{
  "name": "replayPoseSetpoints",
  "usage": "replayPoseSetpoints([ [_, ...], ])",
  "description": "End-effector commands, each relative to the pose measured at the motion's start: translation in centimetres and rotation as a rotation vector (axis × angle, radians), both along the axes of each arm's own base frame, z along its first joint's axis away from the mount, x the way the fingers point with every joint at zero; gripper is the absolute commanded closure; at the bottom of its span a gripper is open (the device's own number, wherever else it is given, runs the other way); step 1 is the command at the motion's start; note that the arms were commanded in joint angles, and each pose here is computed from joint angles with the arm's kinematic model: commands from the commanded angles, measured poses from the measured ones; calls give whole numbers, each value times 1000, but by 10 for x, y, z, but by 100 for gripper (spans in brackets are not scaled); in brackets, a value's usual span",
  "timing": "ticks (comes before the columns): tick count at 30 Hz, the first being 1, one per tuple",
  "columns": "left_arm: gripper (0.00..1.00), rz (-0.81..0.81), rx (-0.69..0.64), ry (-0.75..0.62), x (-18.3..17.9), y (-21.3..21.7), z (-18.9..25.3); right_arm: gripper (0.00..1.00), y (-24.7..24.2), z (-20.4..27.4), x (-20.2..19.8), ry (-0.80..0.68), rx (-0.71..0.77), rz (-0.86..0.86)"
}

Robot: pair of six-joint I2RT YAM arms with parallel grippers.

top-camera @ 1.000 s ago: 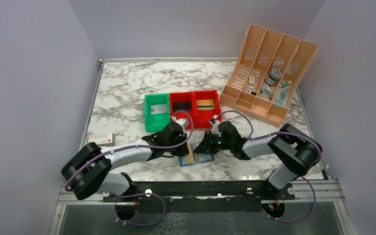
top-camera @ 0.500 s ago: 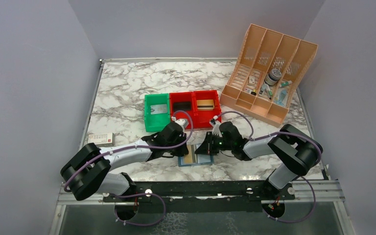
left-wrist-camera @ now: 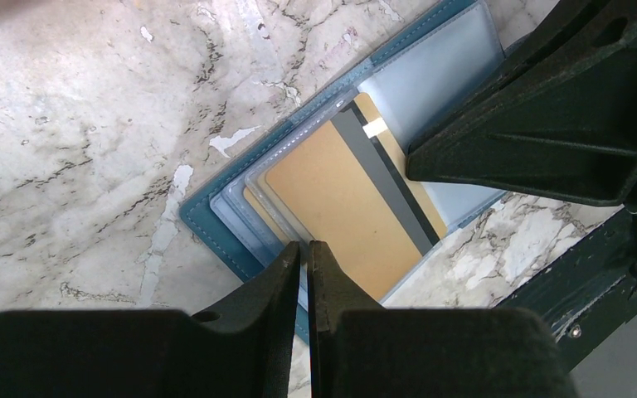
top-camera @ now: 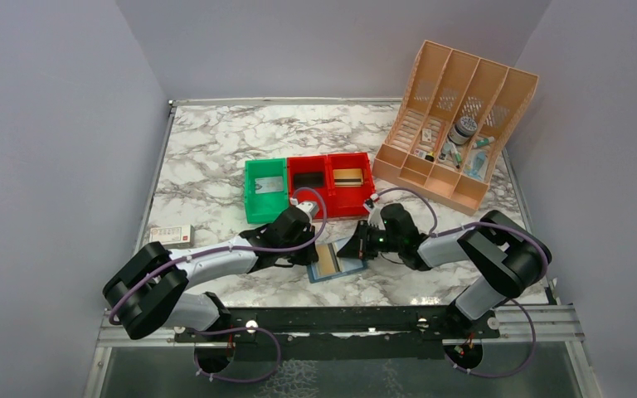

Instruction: Take the credit cards out of the card holder

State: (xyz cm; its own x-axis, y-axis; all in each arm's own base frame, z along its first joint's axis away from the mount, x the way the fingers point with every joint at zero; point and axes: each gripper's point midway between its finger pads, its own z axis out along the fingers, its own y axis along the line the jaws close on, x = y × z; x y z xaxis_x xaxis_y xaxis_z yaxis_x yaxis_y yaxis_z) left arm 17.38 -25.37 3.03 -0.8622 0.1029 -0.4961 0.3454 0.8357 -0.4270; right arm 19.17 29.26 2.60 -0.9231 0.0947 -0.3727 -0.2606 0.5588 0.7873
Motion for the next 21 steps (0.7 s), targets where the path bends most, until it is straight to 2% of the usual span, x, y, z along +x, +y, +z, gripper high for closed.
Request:
replayPoseSetpoints([
  [1,87,-6,84,36,-8,15,-18,98,0,6,0,-33,18,23],
  [5,87,-8,82,35,-8,14,-17,86,3,3,-3,-18,21,50],
  [10,87,-13,83,36,-10,14,-17,81,5,-5,-5,13,26,60],
  [13,87,-12,82,34,-9,14,-17,82,8,-7,-8,27,43,81],
  [17,88,-13,86,37,-9,14,-18,92,7,-4,-7,15,59,61],
  [21,88,-14,89,35,-9,15,-18,98,-4,-4,0,-12,2,7],
])
